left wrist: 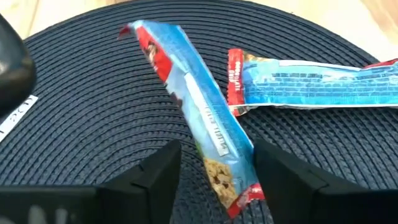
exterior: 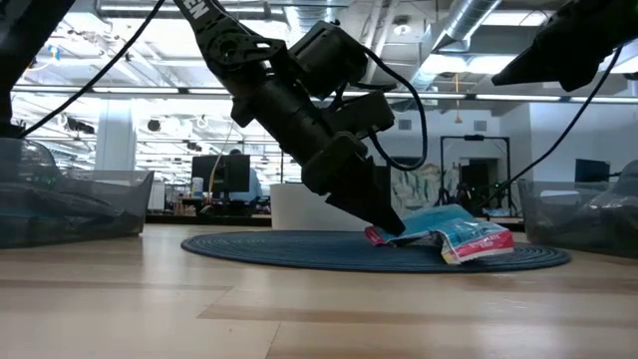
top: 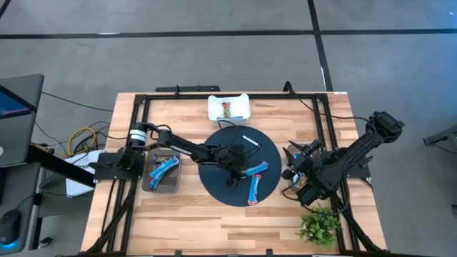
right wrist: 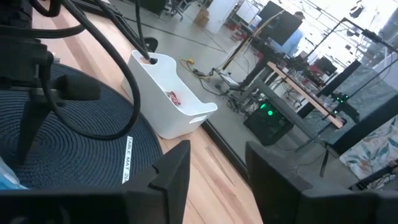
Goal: Pick and place Granola Bars by type
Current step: Put the red granola bar into the white bin
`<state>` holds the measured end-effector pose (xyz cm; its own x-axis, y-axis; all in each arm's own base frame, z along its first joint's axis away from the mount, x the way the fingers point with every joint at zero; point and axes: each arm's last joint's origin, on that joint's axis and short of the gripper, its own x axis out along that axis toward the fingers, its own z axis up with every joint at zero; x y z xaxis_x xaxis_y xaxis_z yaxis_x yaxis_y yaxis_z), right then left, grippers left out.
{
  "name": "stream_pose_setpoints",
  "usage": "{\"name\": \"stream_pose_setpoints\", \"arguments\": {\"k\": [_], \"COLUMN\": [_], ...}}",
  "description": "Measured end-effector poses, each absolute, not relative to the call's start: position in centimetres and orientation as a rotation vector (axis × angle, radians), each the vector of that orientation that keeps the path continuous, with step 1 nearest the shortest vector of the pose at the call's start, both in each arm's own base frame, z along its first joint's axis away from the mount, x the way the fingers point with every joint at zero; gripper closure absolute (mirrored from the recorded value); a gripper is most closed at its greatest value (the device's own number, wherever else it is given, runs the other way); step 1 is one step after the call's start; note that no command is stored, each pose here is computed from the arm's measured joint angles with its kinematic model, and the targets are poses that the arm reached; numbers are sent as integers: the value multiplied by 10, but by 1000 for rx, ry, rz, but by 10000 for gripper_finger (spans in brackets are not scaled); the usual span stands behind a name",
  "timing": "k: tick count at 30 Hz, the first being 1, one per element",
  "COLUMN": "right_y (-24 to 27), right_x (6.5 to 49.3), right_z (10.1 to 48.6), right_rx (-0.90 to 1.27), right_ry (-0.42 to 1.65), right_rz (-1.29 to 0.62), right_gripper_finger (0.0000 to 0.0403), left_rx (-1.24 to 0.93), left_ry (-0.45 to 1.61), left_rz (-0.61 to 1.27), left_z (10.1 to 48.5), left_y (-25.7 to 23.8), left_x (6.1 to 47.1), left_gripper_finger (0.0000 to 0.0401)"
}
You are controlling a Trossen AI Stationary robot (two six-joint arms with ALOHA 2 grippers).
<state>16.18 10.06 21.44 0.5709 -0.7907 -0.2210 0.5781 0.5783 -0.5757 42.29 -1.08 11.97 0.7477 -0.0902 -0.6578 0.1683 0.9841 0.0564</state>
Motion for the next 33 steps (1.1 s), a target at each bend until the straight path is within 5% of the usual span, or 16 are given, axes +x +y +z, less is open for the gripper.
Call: {"name": "stream_pose_setpoints", "arguments": {"k": [16,24,33], "right_y": [101,101,101], "right_x": [162,162,162], "right_z": [214,214,214], "right_rx": [-484,-484,-484], "right_ry": [497,497,497], "right_rz": [-838,-837,-838], "right_gripper_finger": [265,269,269], "left_rx": [192,257,441], "left_ry": [681,681,693], "left_rz": [-153,-61,258], "left_z": [126,127,137], "left_y": [-10,-7,3], "left_x": [428,429,428], "left_gripper_finger": [385,400,401]}}
